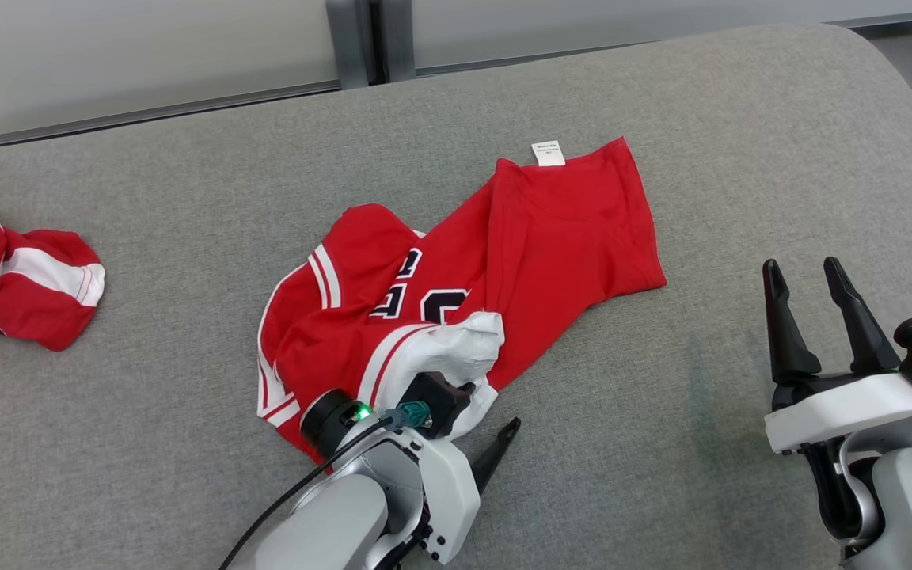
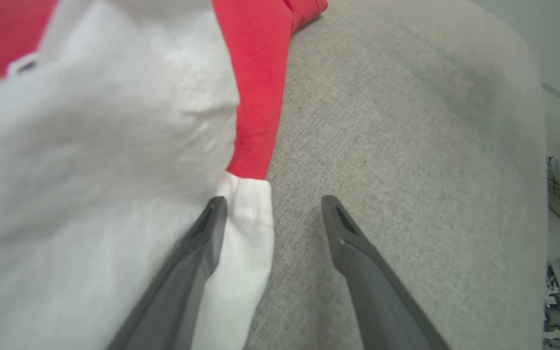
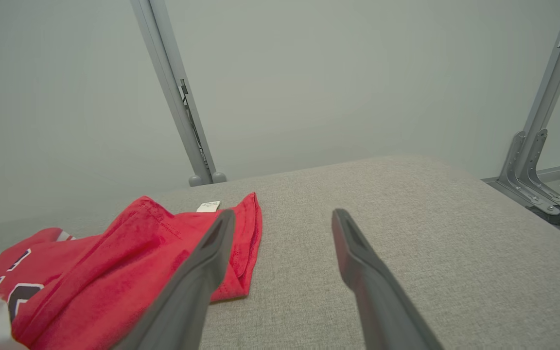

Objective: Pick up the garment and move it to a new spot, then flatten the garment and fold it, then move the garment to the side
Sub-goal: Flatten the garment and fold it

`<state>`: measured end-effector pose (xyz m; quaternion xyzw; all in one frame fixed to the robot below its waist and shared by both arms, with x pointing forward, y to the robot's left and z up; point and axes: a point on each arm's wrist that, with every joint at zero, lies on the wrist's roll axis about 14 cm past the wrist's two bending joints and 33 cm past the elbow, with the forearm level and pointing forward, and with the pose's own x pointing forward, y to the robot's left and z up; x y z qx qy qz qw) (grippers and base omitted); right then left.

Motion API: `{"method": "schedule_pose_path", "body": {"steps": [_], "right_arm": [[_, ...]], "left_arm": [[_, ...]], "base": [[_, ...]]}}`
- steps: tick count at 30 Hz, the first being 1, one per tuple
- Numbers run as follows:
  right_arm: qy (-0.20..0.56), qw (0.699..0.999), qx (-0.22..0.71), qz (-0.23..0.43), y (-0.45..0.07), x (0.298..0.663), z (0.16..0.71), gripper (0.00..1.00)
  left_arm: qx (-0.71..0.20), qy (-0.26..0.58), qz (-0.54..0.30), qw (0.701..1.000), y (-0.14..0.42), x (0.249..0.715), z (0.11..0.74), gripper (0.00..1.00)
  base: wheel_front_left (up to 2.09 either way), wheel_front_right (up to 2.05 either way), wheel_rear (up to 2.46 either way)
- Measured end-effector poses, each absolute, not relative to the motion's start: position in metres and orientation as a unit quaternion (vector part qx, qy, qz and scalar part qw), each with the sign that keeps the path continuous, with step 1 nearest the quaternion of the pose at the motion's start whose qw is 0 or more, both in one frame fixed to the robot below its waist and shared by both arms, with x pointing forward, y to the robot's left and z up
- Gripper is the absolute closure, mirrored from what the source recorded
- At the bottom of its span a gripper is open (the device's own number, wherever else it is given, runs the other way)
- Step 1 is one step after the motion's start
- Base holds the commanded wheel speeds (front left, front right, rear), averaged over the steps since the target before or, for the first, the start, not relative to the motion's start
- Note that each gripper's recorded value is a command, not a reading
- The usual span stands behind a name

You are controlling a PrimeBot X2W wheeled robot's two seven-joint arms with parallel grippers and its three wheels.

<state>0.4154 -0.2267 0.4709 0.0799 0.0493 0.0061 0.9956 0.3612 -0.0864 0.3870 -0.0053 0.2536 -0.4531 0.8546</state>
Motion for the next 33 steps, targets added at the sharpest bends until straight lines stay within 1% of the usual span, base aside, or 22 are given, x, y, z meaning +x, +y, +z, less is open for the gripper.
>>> {"method": "schedule_pose_path", "body": {"steps": [1,2,3,4,5,6,7,8,13,21,25,33], "right_arm": [[0.051,0.996,0.08,0.004,-0.228,0.415,0.47,0.0],[0.052,0.995,0.079,0.003,-0.229,0.414,0.469,0.0],[0.051,0.996,0.08,0.001,-0.23,0.414,0.47,0.0],[0.049,0.996,0.08,-0.001,-0.231,0.413,0.471,0.0],[0.047,0.996,0.08,-0.001,-0.231,0.413,0.472,0.0],[0.046,0.996,0.08,-0.002,-0.232,0.412,0.472,0.0],[0.044,0.996,0.08,-0.002,-0.233,0.412,0.473,0.0],[0.043,0.996,0.08,-0.003,-0.233,0.412,0.474,0.0],[0.037,0.996,0.08,0.002,-0.23,0.411,0.479,0.0],[0.037,0.996,0.078,0.018,-0.222,0.409,0.482,0.0],[0.043,0.995,0.078,0.04,-0.206,0.412,0.48,0.0],[0.036,0.99,0.089,0.102,-0.157,0.428,0.488,0.0]], "left_arm": [[0.002,0.254,-0.456,0.853,-0.088,0.362,0.384,0.0],[0.007,0.254,-0.457,0.853,-0.088,0.363,0.383,0.05],[0.007,0.252,-0.455,0.854,-0.089,0.364,0.383,0.18],[0.007,0.25,-0.453,0.856,-0.089,0.365,0.383,0.29],[0.007,0.248,-0.452,0.857,-0.089,0.366,0.384,0.55],[0.006,0.245,-0.451,0.858,-0.088,0.367,0.385,0.66],[0.005,0.244,-0.449,0.86,-0.088,0.367,0.386,0.85],[0.005,0.242,-0.448,0.861,-0.087,0.367,0.387,1.0],[0.007,0.237,-0.441,0.866,-0.081,0.364,0.391,1.0],[-0.07,0.177,-0.431,0.882,-0.079,0.36,0.44,1.0],[-0.066,0.186,-0.409,0.891,-0.04,0.354,0.446,1.0],[-0.03,0.263,-0.358,0.896,0.051,0.313,0.438,1.0]], "base": [[0.0,0.0,0.0],[0.0,0.0,0.0],[0.0,0.0,0.0],[0.0,0.0,0.0],[0.0,0.0,0.0],[0.0,0.0,0.0],[0.0,0.0,0.0],[0.0,0.0,0.0],[0.0,0.0,0.0],[0.0,0.0,0.0],[0.0,0.0,0.0],[0.0,0.0,0.0]]}}
